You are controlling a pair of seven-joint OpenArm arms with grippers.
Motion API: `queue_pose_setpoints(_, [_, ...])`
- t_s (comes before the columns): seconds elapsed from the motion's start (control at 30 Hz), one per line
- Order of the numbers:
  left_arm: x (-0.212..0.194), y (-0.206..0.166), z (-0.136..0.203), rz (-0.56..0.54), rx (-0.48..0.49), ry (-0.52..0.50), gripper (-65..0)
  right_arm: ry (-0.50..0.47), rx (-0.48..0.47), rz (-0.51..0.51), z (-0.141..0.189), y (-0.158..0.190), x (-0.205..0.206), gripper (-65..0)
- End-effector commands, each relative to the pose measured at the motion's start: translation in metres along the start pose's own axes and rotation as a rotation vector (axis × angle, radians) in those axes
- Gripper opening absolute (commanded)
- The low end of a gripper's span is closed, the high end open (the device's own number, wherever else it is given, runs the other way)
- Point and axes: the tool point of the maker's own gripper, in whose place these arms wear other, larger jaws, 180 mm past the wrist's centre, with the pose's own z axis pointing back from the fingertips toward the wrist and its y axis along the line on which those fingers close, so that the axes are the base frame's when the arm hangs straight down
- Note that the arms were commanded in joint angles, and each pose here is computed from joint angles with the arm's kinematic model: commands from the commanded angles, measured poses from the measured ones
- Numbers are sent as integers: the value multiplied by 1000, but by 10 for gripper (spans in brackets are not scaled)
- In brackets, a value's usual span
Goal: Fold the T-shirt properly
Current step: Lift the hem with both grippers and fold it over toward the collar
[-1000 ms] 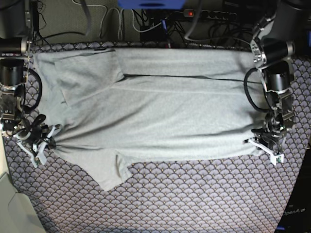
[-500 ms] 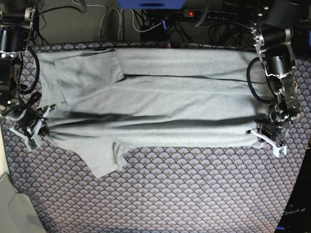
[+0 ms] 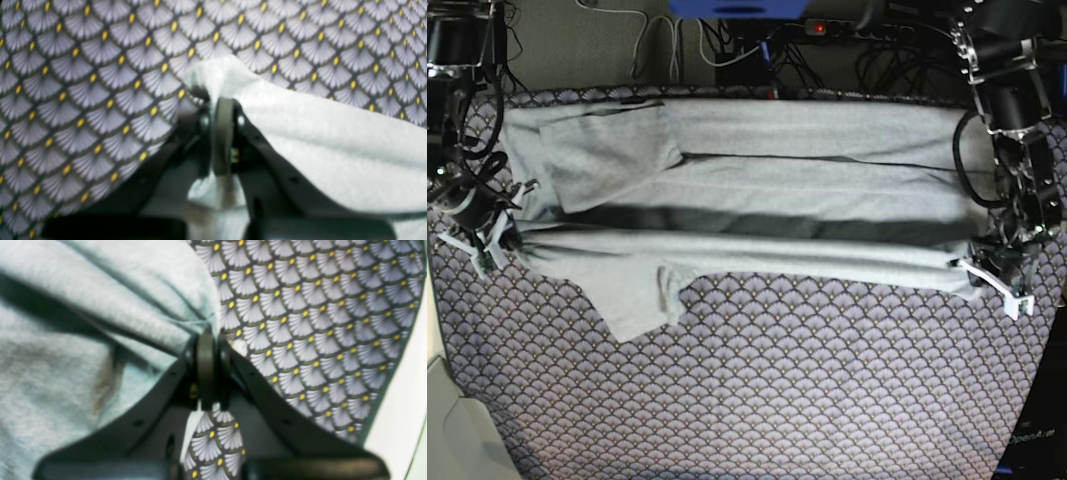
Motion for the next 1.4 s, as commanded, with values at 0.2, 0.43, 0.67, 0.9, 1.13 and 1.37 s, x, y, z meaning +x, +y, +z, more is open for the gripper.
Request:
queue_pose_setpoints(0.2, [24, 5, 21, -49, 15, -63, -645, 3, -46, 37, 24, -21, 0, -650])
queue_pose_setpoints(0.43, [5, 22, 40, -34, 55, -62, -645, 45, -40, 18, 31, -11, -20, -650])
queue_pose_setpoints(0.67, [-8, 36, 53, 38, 51, -69, -645, 45, -18, 19, 33, 4, -24, -650])
queue_pose_setpoints(0.9, [-9, 43, 56, 35, 60, -67, -645, -24, -37, 65, 43, 7, 4, -650])
queue_pose_setpoints(1.13, [-22, 43, 59, 24, 62, -17, -645, 6, -12, 90, 53, 23, -10, -650])
queue_pose_setpoints(1.37, [-26, 34, 73, -26, 57, 24, -645, 51, 14, 86, 57, 33, -29, -650])
